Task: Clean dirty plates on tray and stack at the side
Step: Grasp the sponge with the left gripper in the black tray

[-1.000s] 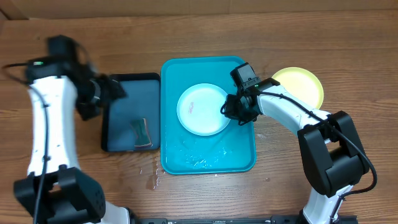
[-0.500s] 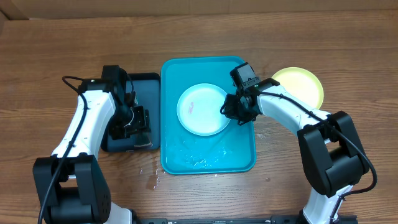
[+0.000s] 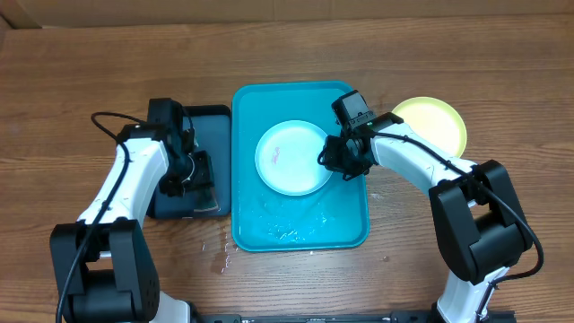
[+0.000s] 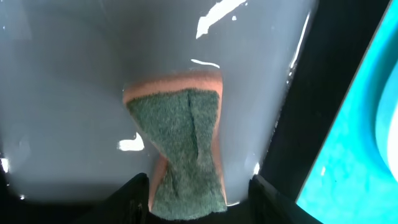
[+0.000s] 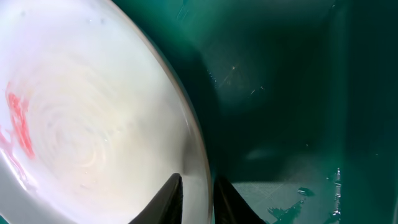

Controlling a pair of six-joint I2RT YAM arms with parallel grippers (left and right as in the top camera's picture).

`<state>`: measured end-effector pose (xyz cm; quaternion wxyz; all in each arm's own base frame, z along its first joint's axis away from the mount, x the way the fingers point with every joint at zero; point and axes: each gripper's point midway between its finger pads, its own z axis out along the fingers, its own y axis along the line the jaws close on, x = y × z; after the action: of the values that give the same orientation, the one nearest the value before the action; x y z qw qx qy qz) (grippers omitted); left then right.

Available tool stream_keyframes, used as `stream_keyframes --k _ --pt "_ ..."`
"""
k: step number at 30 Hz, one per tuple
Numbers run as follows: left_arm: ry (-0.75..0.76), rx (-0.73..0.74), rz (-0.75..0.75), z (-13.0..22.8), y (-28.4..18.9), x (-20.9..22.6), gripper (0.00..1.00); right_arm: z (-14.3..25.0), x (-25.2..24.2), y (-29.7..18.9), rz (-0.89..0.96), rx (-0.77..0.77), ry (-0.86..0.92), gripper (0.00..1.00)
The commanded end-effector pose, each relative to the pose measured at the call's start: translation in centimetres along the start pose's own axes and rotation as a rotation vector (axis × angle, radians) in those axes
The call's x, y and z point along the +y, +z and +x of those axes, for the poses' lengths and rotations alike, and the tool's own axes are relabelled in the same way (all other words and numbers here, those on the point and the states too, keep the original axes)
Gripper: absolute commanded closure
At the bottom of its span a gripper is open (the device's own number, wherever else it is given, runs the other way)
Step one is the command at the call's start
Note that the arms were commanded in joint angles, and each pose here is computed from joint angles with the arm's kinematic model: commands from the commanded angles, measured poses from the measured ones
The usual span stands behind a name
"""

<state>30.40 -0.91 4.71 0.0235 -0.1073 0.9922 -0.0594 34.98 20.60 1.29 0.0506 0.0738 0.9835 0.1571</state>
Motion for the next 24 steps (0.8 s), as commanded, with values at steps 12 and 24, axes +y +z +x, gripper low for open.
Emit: stream_keyframes --k 12,24 --pt "-0.047 0.007 -0.028 1.3 1.4 1.0 0.52 -0.5 0.6 -0.8 -0.018 -0.024 -0.01 0.77" --pt "-0.113 -0.013 -0.07 1.7 2.9 2.0 0.55 -0.5 0.6 -0.8 -0.018 -0.024 -0.01 0.76"
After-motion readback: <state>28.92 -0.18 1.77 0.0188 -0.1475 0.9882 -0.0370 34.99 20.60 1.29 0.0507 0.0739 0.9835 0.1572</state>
